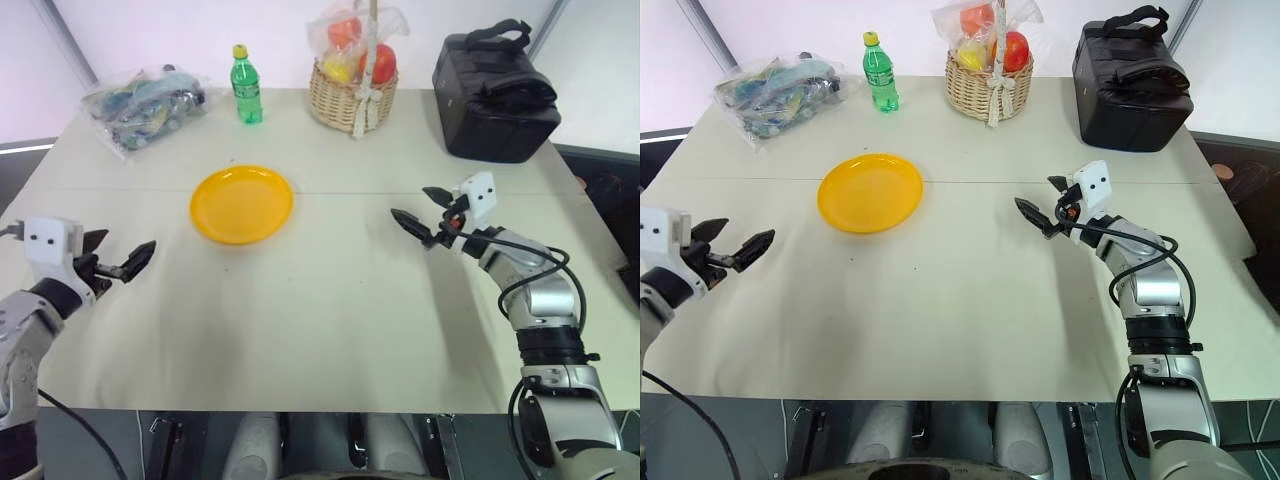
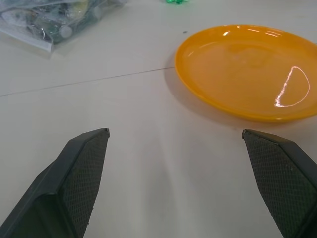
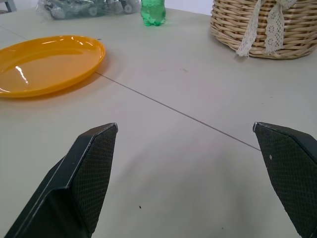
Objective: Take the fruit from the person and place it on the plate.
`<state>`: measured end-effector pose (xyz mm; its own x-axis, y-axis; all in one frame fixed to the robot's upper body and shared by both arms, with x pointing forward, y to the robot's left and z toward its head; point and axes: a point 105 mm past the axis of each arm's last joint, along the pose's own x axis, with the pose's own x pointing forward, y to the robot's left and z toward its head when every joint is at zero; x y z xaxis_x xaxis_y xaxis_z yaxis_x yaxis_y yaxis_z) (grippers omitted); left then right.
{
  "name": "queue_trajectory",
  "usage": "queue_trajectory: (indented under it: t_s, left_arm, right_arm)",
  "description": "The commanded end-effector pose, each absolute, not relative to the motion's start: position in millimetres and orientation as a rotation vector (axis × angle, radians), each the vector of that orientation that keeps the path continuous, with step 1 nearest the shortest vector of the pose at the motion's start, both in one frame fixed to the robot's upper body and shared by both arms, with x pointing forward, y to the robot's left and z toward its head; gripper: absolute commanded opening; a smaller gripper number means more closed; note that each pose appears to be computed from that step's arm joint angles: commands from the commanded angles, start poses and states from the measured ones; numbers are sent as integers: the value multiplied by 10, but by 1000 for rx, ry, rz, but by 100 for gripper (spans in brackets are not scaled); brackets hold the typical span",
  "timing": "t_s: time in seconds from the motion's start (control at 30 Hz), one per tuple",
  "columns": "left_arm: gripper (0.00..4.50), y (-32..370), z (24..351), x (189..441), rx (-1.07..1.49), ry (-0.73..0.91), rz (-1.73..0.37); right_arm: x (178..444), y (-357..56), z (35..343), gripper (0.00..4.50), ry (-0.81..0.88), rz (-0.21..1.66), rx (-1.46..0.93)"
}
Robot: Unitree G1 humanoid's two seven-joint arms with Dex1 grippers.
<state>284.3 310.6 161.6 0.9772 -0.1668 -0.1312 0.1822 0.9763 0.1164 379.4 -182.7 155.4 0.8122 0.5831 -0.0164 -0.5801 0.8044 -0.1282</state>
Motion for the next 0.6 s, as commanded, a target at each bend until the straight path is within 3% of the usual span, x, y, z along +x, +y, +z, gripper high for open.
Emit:
queue_trajectory:
  t_s: [0.03, 0.6]
  left_arm:
    - [449, 3121, 1763, 2816, 155, 67, -165]
    - [449, 3106, 1838, 2874, 156, 42, -168]
  right_arm:
    - [3776, -1842, 1700, 450, -76, 621, -142]
    - [3770, -1835, 1656, 450, -71, 616, -131]
